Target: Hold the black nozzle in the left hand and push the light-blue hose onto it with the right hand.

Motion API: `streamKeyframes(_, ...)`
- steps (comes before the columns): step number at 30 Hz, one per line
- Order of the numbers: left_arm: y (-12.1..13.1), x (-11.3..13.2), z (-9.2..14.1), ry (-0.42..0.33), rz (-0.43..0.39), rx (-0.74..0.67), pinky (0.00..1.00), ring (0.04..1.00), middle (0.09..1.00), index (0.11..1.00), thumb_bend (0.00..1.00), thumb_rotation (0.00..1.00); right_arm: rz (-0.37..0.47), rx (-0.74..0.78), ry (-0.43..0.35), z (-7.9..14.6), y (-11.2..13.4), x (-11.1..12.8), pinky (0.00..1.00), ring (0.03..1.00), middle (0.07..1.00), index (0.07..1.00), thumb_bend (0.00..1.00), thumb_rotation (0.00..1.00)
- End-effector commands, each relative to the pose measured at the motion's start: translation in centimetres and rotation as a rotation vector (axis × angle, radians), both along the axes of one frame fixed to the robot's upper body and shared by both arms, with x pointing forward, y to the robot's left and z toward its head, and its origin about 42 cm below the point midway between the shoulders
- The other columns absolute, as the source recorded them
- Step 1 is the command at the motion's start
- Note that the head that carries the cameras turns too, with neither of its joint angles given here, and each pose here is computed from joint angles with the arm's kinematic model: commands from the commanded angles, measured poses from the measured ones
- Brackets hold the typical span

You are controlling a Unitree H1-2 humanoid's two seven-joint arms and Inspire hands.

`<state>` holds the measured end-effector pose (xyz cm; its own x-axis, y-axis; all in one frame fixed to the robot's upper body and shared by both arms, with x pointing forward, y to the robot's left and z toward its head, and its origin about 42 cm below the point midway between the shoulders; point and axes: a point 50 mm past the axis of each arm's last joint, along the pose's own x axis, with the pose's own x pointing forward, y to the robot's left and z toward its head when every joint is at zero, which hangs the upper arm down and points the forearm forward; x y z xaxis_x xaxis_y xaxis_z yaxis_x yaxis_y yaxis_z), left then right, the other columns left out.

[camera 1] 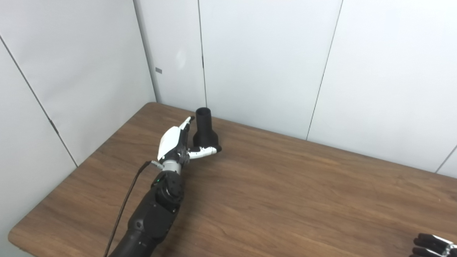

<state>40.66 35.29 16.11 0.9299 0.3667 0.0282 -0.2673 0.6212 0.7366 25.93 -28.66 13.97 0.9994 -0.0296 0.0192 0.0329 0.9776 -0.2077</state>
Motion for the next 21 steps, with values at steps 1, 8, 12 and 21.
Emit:
streamKeyframes(1,-0.2,-0.1,-1.7,0.104,-0.021,0.028,0.83,0.927,0.937,0.951,1.0,0.37,-0.003,-0.021,-0.064,1.4,-0.3,0.2,0.54,0.646,0.667,0.645,0.24,0.0)
streamKeyframes(8,-0.7,-0.1,-3.1,0.139,-0.058,0.146,0.92,0.865,0.877,0.909,1.0,0.33,-0.001,-0.04,-0.058,1.4,-0.3,0.1,0.56,0.654,0.671,0.65,0.24,0.0)
streamKeyframes(12,-0.3,-0.1,-3.8,0.154,-0.039,0.127,0.92,0.886,0.897,0.921,1.0,0.32,0.0,-0.046,-0.058,1.3,-0.5,0.1,0.57,0.66,0.676,0.656,0.24,0.0)
streamKeyframes(21,0.2,0.1,-4.3,0.171,-0.022,0.13,0.91,0.887,0.903,0.92,1.0,0.33,0.0,-0.053,-0.052,1.2,-0.8,0.0,0.57,0.661,0.677,0.657,0.24,0.0)
